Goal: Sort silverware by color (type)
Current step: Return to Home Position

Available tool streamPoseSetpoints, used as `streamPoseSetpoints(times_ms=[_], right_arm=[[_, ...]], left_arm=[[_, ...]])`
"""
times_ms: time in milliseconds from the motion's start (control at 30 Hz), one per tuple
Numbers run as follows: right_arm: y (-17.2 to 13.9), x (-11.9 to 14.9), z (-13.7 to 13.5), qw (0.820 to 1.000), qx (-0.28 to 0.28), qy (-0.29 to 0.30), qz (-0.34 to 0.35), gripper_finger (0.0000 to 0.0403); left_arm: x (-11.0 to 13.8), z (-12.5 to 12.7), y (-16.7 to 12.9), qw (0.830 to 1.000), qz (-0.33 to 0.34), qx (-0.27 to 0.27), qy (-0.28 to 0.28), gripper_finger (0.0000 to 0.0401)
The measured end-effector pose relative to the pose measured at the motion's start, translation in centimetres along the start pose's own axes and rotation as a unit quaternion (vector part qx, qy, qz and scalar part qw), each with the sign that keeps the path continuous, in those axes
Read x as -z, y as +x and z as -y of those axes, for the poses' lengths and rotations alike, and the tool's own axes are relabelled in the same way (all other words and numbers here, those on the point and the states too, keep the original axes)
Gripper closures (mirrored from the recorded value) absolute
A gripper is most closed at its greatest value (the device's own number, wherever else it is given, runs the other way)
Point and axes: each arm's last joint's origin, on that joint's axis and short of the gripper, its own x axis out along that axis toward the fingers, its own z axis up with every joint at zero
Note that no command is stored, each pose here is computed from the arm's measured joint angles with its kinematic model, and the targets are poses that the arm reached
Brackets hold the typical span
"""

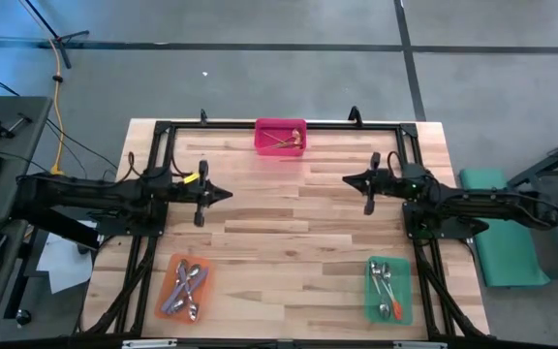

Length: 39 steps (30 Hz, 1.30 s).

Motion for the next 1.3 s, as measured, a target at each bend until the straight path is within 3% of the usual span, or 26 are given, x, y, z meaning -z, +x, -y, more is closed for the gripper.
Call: streamPoseSetpoints(times_ms=[267, 967, 1167, 1300], right_arm=[[-1.7, 0.1, -0.3, 0.999, -0.002, -0.006, 0.039, 0.0403], [-4.6, -0.4, -0.7, 0.998, -0.001, -0.002, 0.069, 0.0403], [-5.0, -0.3, -0.8, 0.998, -0.001, 0.003, 0.068, 0.0403], [-5.0, -0.3, -0.8, 0.998, 0.000, 0.005, 0.067, 0.0403]], left_arm=[[1.9, 0.3, -0.9, 1.000, 0.013, 0.000, -0.001, 0.0401], [1.6, 0.6, -4.8, 1.000, 0.028, -0.009, 0.010, 0.0401], [3.7, 0.7, -4.9, 0.999, 0.028, -0.024, 0.010, 0.0401], [3.7, 0.5, -5.2, 0.999, 0.030, -0.038, 0.009, 0.0401]])
